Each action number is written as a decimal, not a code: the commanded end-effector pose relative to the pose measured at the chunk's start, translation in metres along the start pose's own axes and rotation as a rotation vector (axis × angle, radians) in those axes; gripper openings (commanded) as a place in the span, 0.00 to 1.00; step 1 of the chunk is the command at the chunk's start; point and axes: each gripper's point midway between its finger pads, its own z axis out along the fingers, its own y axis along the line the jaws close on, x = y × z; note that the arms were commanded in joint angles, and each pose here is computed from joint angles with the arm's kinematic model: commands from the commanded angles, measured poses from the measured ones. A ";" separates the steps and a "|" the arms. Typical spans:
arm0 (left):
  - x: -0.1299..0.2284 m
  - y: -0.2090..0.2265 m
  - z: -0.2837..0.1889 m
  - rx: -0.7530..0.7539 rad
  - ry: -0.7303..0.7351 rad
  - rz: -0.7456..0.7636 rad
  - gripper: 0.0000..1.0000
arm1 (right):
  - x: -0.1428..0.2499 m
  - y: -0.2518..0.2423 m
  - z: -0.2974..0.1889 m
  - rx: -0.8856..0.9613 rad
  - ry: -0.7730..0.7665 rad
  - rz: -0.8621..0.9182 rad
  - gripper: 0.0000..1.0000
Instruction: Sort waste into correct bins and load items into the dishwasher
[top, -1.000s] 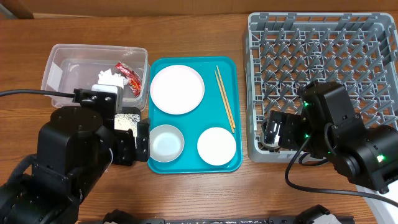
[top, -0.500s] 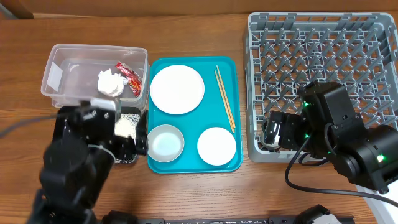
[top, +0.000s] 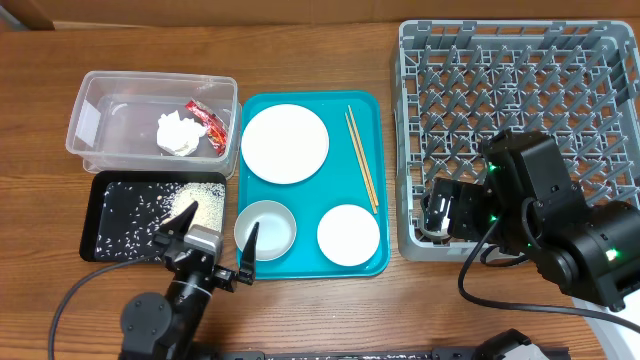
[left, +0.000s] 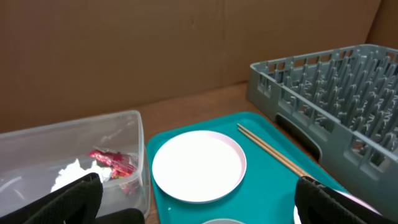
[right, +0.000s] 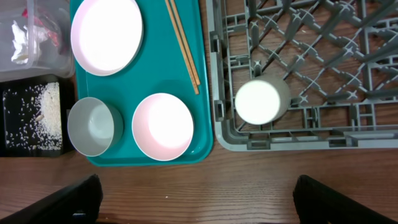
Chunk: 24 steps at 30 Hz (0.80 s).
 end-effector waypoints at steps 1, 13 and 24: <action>0.030 -0.003 0.005 0.015 0.005 0.013 1.00 | -0.002 0.002 -0.003 -0.009 -0.012 0.001 1.00; 0.079 -0.003 0.021 0.017 0.024 0.002 1.00 | -0.002 0.001 -0.003 -0.009 -0.012 0.001 1.00; 0.079 -0.003 0.021 0.016 0.026 0.002 1.00 | -0.002 0.001 -0.003 -0.009 -0.012 0.001 1.00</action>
